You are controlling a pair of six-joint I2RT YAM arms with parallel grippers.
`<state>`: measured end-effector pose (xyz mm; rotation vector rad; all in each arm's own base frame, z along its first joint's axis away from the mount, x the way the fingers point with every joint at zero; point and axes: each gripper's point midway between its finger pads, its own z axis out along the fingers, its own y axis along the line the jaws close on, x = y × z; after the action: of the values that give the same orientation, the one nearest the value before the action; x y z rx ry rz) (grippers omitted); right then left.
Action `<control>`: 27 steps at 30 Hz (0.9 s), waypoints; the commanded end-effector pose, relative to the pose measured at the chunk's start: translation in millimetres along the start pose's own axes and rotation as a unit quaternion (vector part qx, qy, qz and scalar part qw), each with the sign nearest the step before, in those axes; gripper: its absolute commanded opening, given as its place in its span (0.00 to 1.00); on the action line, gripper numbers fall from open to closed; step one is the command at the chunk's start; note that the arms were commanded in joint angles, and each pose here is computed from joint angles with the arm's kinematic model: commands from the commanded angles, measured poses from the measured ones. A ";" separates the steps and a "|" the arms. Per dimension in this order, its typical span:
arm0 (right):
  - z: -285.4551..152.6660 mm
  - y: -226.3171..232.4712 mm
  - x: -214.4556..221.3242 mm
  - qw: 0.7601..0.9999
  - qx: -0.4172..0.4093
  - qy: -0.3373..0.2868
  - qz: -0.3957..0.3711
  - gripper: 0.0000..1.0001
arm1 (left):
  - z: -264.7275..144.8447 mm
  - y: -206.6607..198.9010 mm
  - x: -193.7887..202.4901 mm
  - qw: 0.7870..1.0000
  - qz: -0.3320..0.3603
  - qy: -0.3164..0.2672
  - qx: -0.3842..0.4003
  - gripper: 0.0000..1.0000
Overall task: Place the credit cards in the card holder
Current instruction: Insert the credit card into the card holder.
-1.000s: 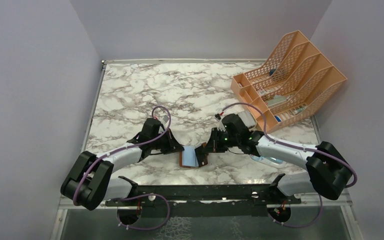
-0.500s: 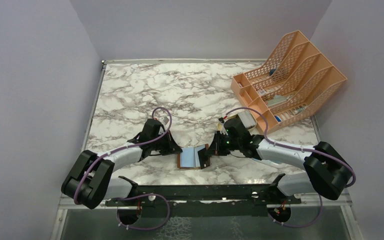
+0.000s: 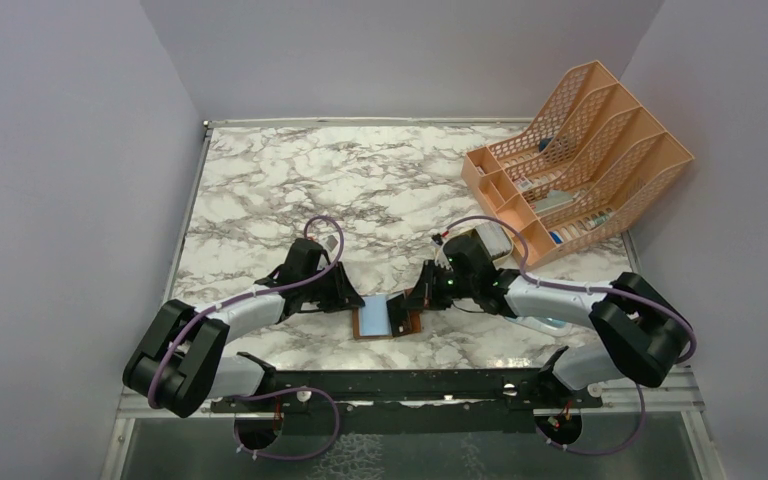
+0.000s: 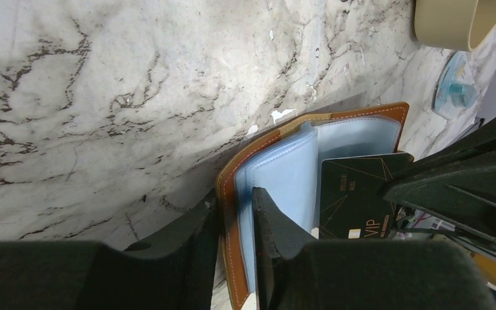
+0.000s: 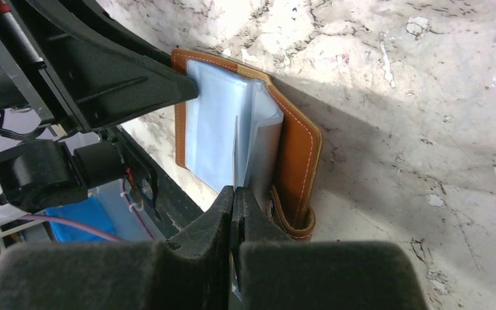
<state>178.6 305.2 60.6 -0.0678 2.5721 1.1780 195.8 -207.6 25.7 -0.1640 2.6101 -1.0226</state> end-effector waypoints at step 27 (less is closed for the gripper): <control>10.9 -7.1 7.4 1.000 0.002 0.010 0.014 0.01 | -21.8 12.8 -14.0 0.996 0.001 -0.052 -0.068 0.50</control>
<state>178.9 308.8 52.0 -0.0378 2.5928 1.1919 196.9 -186.9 30.3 -0.2249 2.5981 -0.8673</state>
